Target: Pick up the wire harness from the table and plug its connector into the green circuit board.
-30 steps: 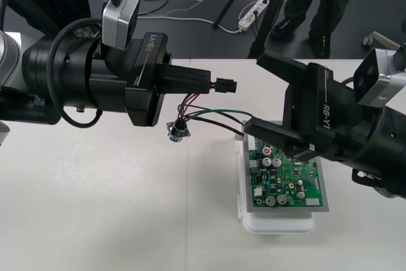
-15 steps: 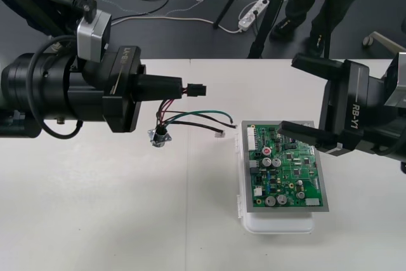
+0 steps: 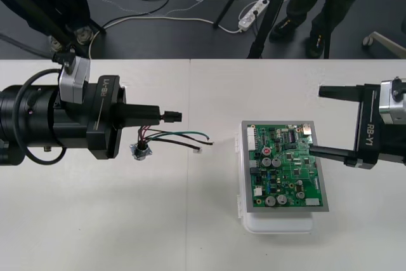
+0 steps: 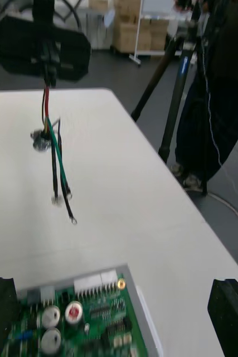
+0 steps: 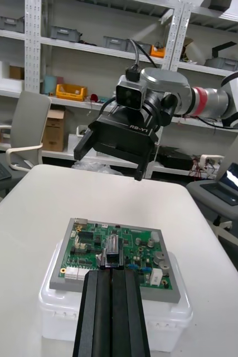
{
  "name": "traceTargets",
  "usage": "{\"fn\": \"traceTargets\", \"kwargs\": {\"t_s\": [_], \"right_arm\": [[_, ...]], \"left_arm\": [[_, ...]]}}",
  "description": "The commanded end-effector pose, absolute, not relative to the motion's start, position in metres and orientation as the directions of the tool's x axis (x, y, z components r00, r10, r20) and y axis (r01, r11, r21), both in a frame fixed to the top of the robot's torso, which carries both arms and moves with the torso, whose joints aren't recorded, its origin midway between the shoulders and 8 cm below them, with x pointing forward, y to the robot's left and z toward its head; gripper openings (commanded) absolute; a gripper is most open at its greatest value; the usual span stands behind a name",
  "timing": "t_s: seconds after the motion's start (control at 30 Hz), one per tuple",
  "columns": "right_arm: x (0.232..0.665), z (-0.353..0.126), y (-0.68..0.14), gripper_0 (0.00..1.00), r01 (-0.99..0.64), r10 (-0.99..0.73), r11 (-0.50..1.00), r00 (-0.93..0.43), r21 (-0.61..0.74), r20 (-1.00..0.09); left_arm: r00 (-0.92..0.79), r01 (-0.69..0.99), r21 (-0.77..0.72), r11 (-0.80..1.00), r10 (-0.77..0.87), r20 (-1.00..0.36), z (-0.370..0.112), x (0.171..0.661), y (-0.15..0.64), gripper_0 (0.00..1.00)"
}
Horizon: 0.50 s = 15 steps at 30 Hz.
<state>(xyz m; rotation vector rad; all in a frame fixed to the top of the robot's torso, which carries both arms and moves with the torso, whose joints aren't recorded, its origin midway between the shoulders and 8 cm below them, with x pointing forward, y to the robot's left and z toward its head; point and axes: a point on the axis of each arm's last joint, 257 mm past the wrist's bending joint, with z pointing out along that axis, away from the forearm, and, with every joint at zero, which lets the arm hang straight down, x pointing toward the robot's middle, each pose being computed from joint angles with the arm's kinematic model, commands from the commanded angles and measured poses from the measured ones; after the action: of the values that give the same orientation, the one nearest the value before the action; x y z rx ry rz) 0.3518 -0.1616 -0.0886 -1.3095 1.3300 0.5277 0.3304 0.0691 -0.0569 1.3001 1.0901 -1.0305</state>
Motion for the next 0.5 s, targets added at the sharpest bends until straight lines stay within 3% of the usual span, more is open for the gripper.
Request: {"fn": "traceTargets", "kwargs": {"t_s": [0.03, 0.27, 0.5], "right_arm": [[0.347, -0.105, -0.193, 1.0, -0.895, -0.526, 0.252, 0.193, -0.368, -0.828], [0.332, -0.157, -0.236, 1.0, -0.932, -0.718, 0.189, 0.085, -0.311, -0.691], [0.335, -0.19, -0.277, 1.0, -0.929, -0.86, 0.139, 0.059, -0.344, -0.506]], "left_arm": [[0.24, 0.971, 0.24, 0.003, 0.014, -0.971, -0.069, 0.318, 0.078, 0.0], [0.232, 0.972, 0.233, -0.029, -0.026, -0.972, -0.096, 0.316, 0.089, 0.0], [0.257, 0.966, 0.258, -0.036, -0.032, -0.966, -0.124, 0.318, 0.098, 0.0]]}}
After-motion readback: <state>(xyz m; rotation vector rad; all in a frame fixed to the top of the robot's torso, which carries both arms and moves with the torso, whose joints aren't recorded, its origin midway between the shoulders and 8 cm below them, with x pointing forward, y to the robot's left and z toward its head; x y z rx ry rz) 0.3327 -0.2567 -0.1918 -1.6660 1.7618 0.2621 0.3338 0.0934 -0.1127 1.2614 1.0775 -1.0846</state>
